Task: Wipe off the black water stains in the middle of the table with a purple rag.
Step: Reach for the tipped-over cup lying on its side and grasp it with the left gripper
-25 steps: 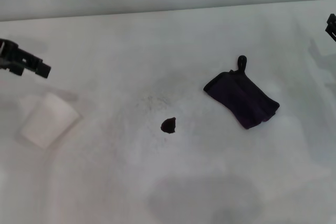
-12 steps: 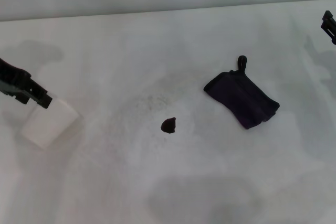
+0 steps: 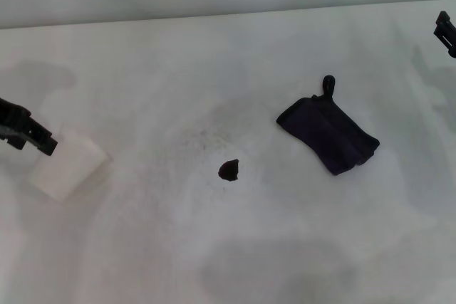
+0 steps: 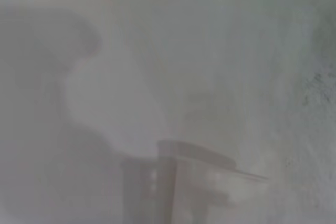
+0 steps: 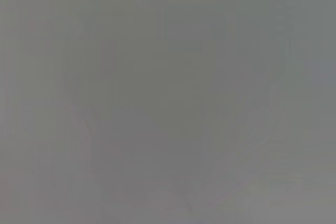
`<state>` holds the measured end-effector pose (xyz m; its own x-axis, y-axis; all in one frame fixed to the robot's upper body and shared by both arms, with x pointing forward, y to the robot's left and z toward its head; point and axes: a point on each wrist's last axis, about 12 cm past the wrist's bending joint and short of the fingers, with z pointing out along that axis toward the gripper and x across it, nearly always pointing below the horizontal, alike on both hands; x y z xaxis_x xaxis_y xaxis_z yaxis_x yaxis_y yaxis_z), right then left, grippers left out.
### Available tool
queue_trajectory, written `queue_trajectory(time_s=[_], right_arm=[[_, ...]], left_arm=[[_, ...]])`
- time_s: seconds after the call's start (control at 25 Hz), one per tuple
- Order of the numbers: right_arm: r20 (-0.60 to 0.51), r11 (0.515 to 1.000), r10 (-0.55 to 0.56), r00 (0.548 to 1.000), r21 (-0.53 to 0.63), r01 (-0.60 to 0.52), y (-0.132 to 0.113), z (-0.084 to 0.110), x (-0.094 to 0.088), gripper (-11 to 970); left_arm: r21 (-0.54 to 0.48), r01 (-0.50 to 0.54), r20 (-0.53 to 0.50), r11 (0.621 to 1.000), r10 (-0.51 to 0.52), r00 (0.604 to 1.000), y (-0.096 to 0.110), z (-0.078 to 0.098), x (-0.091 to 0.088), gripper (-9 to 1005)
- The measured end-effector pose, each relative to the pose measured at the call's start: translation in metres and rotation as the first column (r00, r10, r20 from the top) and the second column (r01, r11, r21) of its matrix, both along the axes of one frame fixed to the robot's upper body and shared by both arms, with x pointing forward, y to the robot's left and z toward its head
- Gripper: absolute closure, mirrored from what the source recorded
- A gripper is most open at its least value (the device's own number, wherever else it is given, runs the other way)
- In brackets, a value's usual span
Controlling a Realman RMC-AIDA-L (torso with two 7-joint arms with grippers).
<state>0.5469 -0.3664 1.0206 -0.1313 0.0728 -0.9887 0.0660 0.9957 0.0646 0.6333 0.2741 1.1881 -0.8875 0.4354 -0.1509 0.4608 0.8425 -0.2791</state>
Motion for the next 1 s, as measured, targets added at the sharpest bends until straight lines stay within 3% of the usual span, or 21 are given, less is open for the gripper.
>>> queue_trajectory(time_s=[0.2,0.4,0.72,0.88,1.0], right_arm=[[-0.016,1.0,-0.002,1.0,0.004,0.002,0.001,-0.002,0.0,89],[-0.043,1.0,-0.009,0.999,0.004,0.01,0.001,-0.005,0.0,88],[-0.085,0.998,-0.049,0.995,0.021,0.051,-0.001,-0.008,0.005,88],[-0.088,0.997,-0.064,0.994,0.028,0.066,-0.003,-0.009,0.003,88],[-0.09,0.996,-0.075,0.993,0.032,0.078,-0.005,-0.01,0.001,88]], left_arm=[[0.023,0.117,0.029,0.993,-0.118,0.993,0.001,-0.001,-0.001,386],[0.072,0.148,0.077,0.986,-0.153,0.985,0.008,-0.006,0.001,379],[0.288,0.197,0.066,0.937,-0.225,0.972,0.003,-0.027,0.002,366],[0.274,0.185,0.098,0.944,-0.219,0.971,-0.001,-0.026,0.006,363],[0.195,0.157,0.158,0.968,-0.188,0.969,-0.001,-0.026,0.007,367]])
